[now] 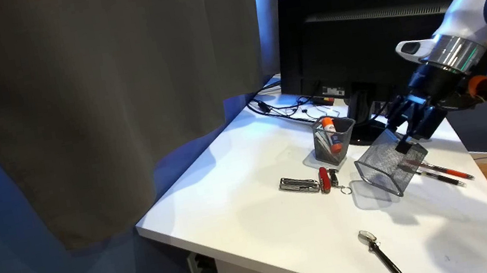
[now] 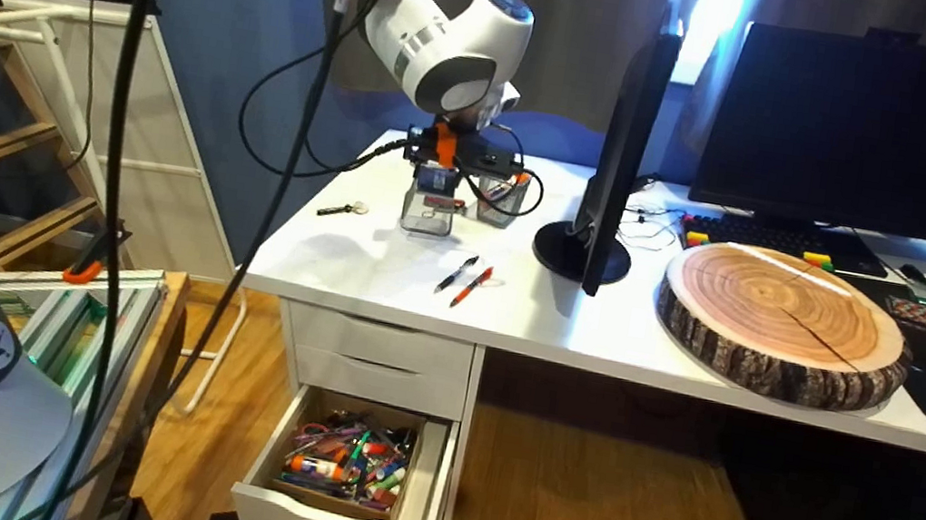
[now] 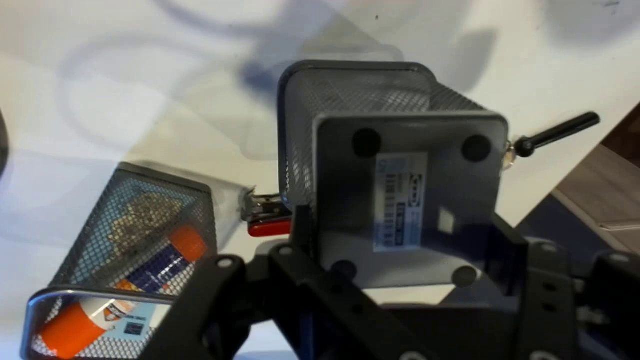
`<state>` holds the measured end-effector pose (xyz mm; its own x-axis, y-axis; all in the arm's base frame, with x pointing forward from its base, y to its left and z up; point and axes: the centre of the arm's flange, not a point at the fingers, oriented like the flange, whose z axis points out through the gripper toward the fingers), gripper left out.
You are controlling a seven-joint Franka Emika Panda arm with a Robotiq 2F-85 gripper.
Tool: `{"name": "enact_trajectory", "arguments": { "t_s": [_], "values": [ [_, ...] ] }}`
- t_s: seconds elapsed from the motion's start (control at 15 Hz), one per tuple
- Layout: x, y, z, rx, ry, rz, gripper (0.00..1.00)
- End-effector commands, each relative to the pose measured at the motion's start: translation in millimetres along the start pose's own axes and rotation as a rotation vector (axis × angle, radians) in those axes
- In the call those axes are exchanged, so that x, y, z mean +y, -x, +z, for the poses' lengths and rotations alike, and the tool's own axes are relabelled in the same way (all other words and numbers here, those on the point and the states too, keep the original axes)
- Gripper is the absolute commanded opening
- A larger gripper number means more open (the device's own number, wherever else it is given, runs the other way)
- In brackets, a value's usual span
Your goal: Remove the pens from the bin, then put the bin upright
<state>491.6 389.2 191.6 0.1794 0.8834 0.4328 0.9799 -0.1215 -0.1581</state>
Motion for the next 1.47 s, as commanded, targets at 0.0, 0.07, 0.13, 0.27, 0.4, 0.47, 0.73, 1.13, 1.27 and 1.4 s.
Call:
{"name": "enact_trajectory", "arguments": {
  "t_s": [0.0, 0.07, 0.13, 0.27, 0.4, 0.47, 0.73, 1.13, 1.27, 1.4],
  "values": [
    [-20, 27, -15, 0.128, -0.101, -0.068, 0.53],
    [-24, 30, -15, 0.145, -0.117, -0.087, 0.53],
    [-28, 34, -14, 0.168, -0.132, -0.104, 0.53],
    [-35, 40, -8, 0.210, -0.177, -0.121, 0.53],
    [-41, 47, -1, 0.250, -0.191, -0.139, 0.53],
    [-44, 48, 2, 0.249, -0.190, -0.136, 0.53],
    [-50, 58, 14, 0.281, -0.171, -0.122, 0.53],
    [-48, 73, 29, 0.360, -0.060, -0.051, 0.53],
    [-47, 80, 30, 0.382, -0.019, -0.039, 0.53],
    [-45, 86, 32, 0.364, 0.003, -0.022, 0.53]
  ]
}}
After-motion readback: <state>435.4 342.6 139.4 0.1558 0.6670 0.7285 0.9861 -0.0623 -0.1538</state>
